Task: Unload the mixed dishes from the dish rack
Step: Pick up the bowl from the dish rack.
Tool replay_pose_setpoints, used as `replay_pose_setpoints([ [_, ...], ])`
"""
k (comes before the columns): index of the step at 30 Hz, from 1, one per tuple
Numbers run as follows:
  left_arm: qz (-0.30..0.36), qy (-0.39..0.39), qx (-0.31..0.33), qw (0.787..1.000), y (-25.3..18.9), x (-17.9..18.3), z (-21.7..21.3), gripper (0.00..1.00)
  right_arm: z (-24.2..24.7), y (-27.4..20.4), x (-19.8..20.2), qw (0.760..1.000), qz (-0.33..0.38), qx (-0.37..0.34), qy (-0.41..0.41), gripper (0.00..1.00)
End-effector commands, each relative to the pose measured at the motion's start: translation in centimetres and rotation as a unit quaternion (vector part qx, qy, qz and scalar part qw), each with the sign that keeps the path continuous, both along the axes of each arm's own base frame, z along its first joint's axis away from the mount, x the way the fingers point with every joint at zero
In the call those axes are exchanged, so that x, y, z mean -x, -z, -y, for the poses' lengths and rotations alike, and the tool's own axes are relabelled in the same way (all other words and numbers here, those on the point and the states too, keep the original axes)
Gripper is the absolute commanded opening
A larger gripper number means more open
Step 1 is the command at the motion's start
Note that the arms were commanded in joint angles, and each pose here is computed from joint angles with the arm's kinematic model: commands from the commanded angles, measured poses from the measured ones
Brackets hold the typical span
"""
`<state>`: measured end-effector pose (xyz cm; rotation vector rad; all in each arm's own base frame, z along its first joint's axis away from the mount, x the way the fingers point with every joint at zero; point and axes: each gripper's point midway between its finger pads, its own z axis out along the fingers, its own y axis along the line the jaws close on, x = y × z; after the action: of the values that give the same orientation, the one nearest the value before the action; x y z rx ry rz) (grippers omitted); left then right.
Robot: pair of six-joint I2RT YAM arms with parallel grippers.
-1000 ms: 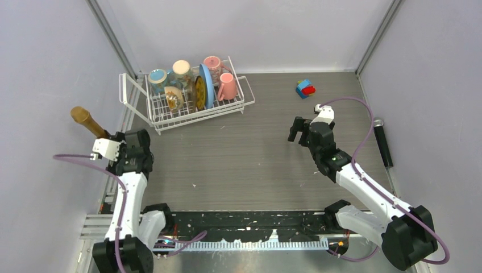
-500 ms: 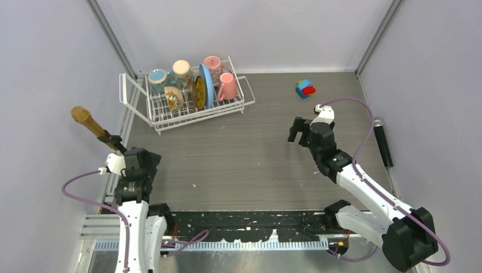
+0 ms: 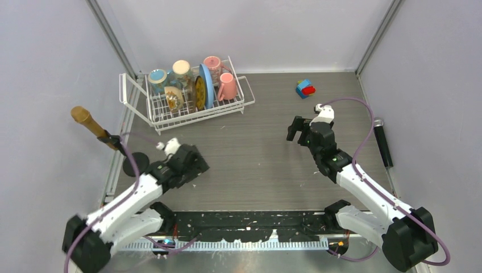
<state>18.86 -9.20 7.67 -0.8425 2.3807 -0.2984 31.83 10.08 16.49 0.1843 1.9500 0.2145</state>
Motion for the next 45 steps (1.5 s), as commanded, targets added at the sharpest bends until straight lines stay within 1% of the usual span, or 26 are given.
replay_pose_setpoints([
  [1,0.097,0.08,-0.085,0.988,-4.8,-5.1,4.6,1.0,-0.7,-2.2,-0.5,0.999,0.036,-0.024,-0.007,1.0],
  [2,0.105,0.104,-0.106,0.983,-6.3,-6.2,5.6,1.0,-0.7,-2.2,-0.4,0.999,0.035,-0.024,-0.009,1.0],
  [4,0.117,0.141,-0.159,0.97,-7.7,-8.2,6.2,1.0,-0.9,-2.2,-0.4,0.999,0.034,-0.024,-0.013,1.0],
  [6,0.139,0.161,-0.207,0.955,-9.0,-10.2,6.4,1.0,-1.1,-2.3,-0.3,0.999,0.036,-0.026,-0.019,1.0],
  [8,0.155,0.165,-0.238,0.945,-10.6,-11.7,6.4,1.0,-1.2,-2.2,-0.3,0.999,0.036,-0.028,-0.023,1.0],
  [10,0.171,0.155,-0.244,0.942,-12.2,-13.0,5.8,1.0,-1.3,-2.1,-0.3,0.999,0.034,-0.029,-0.026,1.0],
  [12,0.189,0.145,-0.208,0.949,-13.2,-14.8,4.7,1.0,-1.4,-2.1,-0.3,0.999,0.034,-0.03,-0.029,1.0],
  [14,0.202,0.128,-0.155,0.959,-14.0,-16.3,2.9,1.0,-1.5,-2.1,-0.3,0.999,0.035,-0.03,-0.029,1.0],
  [15,0.213,0.131,-0.126,0.96,-14.3,-17.0,2.4,1.0,-1.5,-2.1,-0.4,0.999,0.035,-0.03,-0.029,1.0],
  [16,0.238,0.127,-0.107,0.957,-15.3,-18.1,1.8,1.0,-1.5,-2.1,-0.4,0.998,0.036,-0.03,-0.03,1.0],
  [19,0.272,0.142,-0.05,0.95,-16.7,-20.5,0.3,1.0,-1.5,-1.9,-0.5,0.999,0.037,-0.026,-0.031,1.0],
  [21,0.271,0.143,-0.009,0.952,-17.1,-21.9,-1.0,0.96,-1.4,-1.9,-0.6,0.999,0.036,-0.022,-0.03,1.0],
  [23,0.264,0.105,0.019,0.959,-17.3,-23.5,-4.3,0.91,-1.4,-1.9,-0.6,0.999,0.034,-0.018,-0.029,1.0],
  [24,0.259,0.09,0.035,0.961,-17.0,-24.0,-5.6,0.91,-1.3,-1.9,-0.5,0.999,0.033,-0.017,-0.029,1.0],
  [26,0.261,0.081,0.069,0.96,-16.6,-24.9,-7.0,0.91,-1.2,-1.9,-0.5,0.999,0.036,-0.016,-0.028,1.0],
  [30,0.265,0.059,0.085,0.959,-15.8,-26.2,-8.9,0.91,-1.1,-1.9,-0.7,0.999,0.039,-0.014,-0.023,1.0],
  [32,0.265,0.076,0.092,0.957,-15.7,-26.7,-8.6,0.91,-1.1,-1.9,-0.8,0.999,0.039,-0.013,-0.023,1.0],
  [36,0.263,0.062,0.073,0.96,-15.0,-28.0,-9.6,0.91,-1.3,-1.3,-1.1,0.999,0.034,-0.01,-0.024,1.0],
  [39,0.249,0.053,0.057,0.965,-14.1,-28.6,-10.4,0.91,-1.3,-0.8,-1.2,0.999,0.023,-0.004,-0.026,1.0],
  [45,0.254,0.061,0.068,0.963,-13.5,-30.4,-10.4,0.87,-1.4,-0.8,-1.4,0.999,0.024,-0.002,-0.027,1.0],
])
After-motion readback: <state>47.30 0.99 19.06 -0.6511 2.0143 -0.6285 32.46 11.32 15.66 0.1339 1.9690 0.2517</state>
